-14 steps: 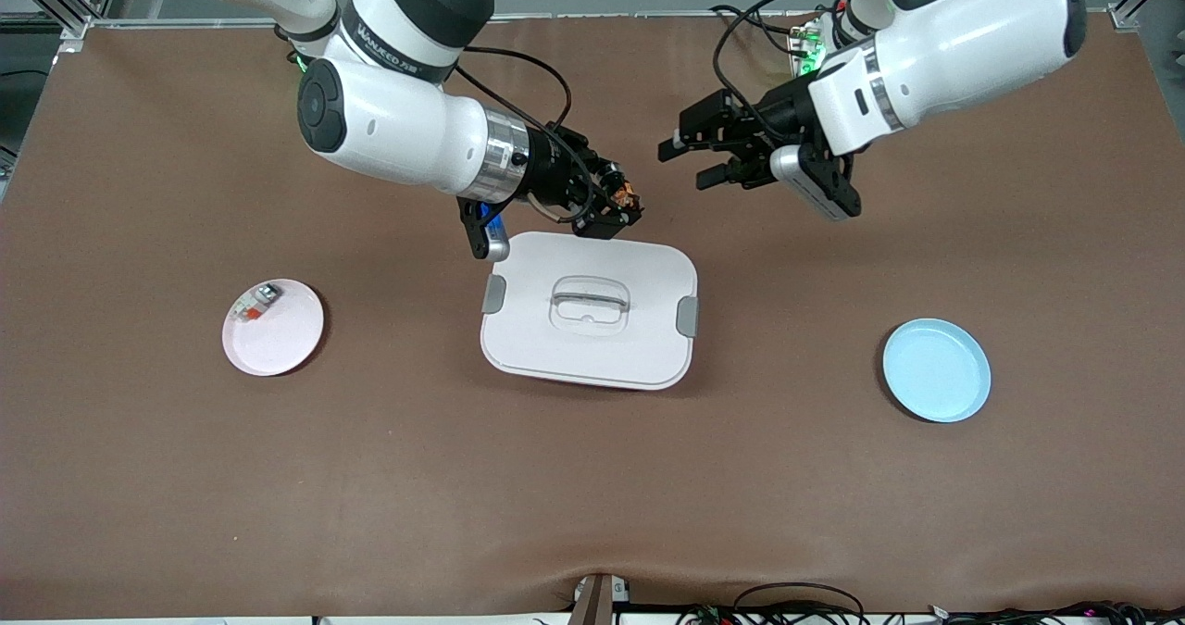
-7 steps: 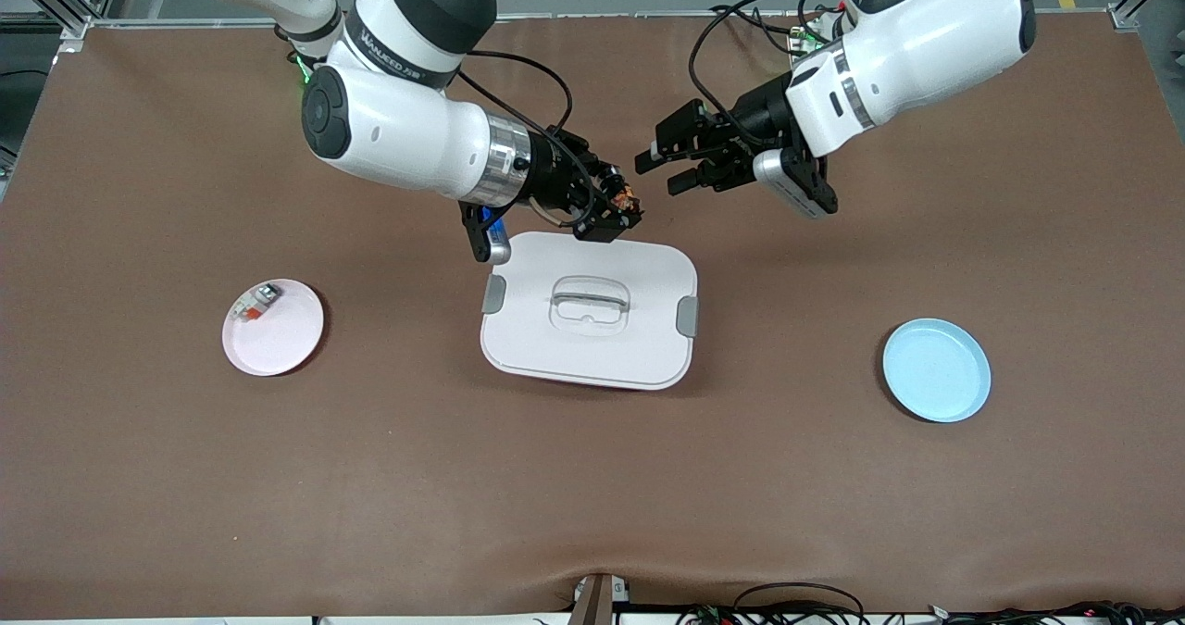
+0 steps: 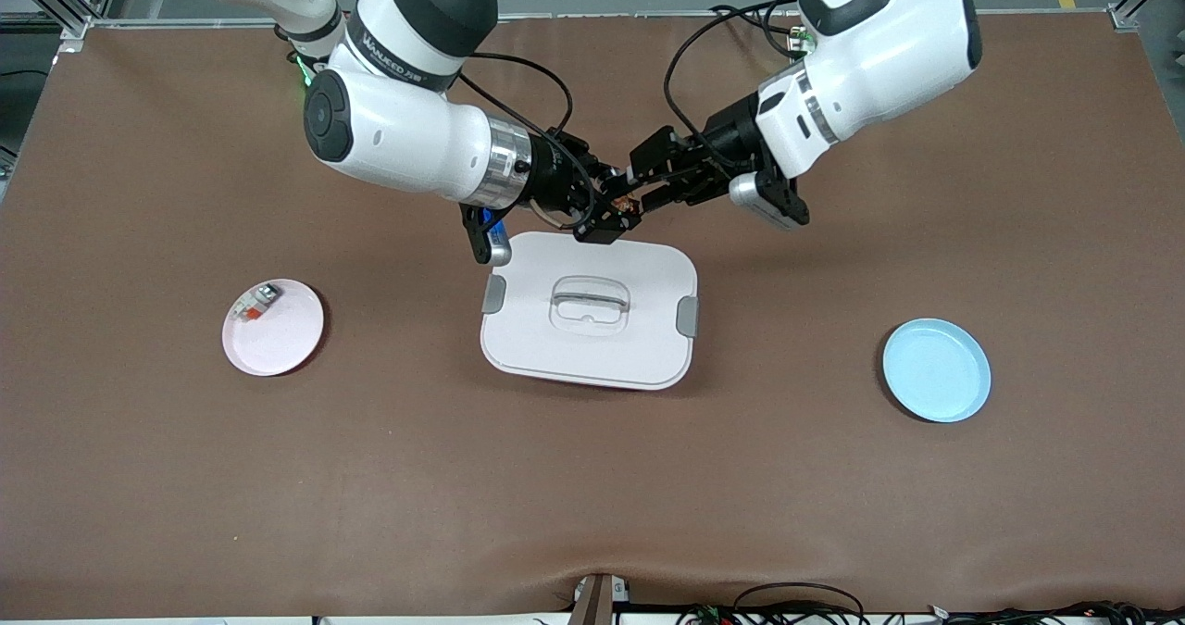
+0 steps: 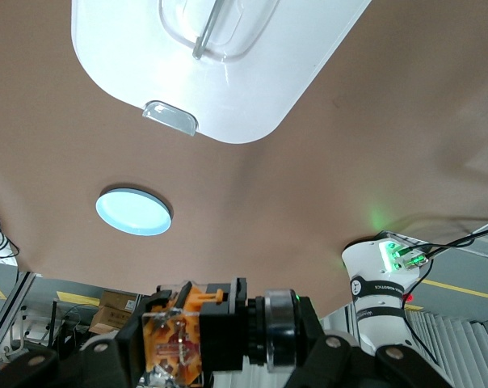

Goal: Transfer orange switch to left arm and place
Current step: 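Grasp the switch with the left gripper from the right gripper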

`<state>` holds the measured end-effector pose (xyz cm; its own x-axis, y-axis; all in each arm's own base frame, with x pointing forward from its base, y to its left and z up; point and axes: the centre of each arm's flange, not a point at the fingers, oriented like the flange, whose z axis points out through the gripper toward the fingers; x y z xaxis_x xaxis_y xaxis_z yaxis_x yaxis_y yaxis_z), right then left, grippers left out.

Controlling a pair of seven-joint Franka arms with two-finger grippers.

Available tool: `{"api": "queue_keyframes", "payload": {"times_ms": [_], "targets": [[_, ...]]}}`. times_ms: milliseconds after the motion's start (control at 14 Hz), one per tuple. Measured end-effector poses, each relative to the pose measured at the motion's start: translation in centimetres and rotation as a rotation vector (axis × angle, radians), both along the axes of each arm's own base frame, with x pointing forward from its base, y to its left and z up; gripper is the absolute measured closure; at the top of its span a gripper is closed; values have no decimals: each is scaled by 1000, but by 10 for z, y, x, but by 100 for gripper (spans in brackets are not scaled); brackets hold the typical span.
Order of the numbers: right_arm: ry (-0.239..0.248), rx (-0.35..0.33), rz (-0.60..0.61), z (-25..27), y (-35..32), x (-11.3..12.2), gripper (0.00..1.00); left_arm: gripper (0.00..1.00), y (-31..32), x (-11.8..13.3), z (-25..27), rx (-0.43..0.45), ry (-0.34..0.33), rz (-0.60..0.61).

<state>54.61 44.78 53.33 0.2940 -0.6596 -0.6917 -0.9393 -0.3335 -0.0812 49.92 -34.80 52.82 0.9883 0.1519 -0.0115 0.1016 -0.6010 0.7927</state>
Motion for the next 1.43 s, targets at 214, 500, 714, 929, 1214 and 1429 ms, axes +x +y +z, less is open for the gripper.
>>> {"api": "queue_keyframes", "payload": {"times_ms": [214,500,714,929,1214,1429], "targets": [[1,-1,0,-1,0,0,28,43,-5,3,-12,-2,6,13],[5,-3,2,-3,1,0,28,62,-14,1,-17,-6,9,11],[6,-5,2,-5,1,1,28,66,-14,2,-19,-7,19,17],[6,-6,1,-6,1,1,28,66,-14,2,-19,-2,13,13],[-20,10,-15,-6,6,3,27,66,-14,6,-9,74,-43,-6],[-20,13,-22,-3,5,7,16,66,-8,10,-8,128,-99,-33]]}}
